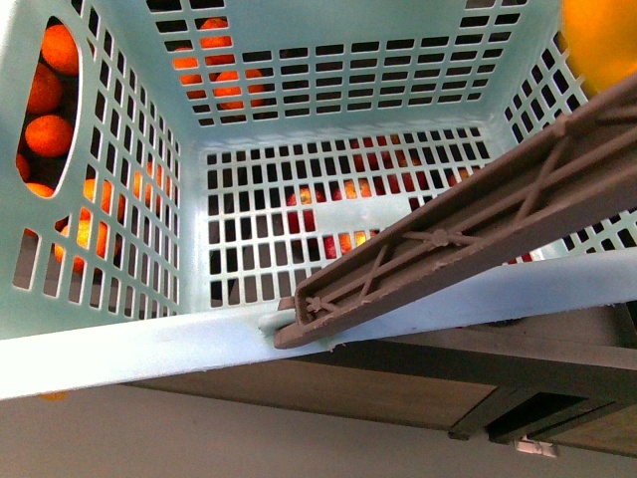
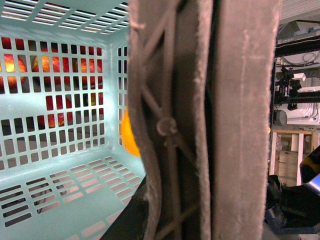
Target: Pick mango and avocado into basket
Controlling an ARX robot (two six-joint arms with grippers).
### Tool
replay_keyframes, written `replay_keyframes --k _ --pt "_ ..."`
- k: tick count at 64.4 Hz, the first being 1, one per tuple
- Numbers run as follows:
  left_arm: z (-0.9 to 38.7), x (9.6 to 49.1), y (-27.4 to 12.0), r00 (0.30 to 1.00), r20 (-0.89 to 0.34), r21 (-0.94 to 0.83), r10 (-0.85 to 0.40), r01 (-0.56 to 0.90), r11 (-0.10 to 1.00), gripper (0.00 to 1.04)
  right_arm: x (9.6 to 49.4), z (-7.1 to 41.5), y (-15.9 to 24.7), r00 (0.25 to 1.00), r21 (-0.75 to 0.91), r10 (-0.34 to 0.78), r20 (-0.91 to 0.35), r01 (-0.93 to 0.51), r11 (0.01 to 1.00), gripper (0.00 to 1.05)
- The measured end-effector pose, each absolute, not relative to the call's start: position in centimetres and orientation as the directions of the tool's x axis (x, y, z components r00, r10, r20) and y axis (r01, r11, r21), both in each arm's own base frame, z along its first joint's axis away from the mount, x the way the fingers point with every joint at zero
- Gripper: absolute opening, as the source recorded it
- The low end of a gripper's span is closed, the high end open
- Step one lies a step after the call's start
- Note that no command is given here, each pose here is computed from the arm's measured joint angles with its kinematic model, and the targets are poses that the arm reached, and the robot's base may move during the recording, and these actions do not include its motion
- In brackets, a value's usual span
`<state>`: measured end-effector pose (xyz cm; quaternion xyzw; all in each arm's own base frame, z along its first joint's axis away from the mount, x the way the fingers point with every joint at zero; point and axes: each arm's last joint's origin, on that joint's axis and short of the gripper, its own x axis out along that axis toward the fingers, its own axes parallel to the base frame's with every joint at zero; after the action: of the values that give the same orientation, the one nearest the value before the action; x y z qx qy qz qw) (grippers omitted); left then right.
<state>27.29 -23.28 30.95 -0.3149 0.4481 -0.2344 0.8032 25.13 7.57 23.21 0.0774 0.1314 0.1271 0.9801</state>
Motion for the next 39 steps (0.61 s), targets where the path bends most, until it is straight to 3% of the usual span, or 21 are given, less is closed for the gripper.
replay_keyframes --k 11,21,27,39 --pt "30.7 27.4 -23.4 0.487 -0.578 -0.711 -0.655 0.093 0.697 0.14 24.7 23.8 6.6 0.963 0.233 0.189 -0.191 -0.143 0.962 0.96" --pt "30.7 27.4 -23.3 0.492 -0.579 -0.708 -0.651 0.093 0.7 0.14 23.8 25.0 4.0 0.992 0.286 0.036 -0.123 0.0 0.958 0.96" --pt "30.7 27.4 -23.3 0.492 -0.579 -0.707 -0.65 0.094 0.701 0.14 23.7 25.3 3.6 0.994 0.298 0.015 -0.109 0.018 0.955 0.96" --pt "30.7 27.3 -23.4 0.481 -0.577 -0.712 -0.66 0.1 0.695 0.14 21.8 23.4 2.8 1.0 0.098 0.01 -0.006 -0.01 0.995 0.68"
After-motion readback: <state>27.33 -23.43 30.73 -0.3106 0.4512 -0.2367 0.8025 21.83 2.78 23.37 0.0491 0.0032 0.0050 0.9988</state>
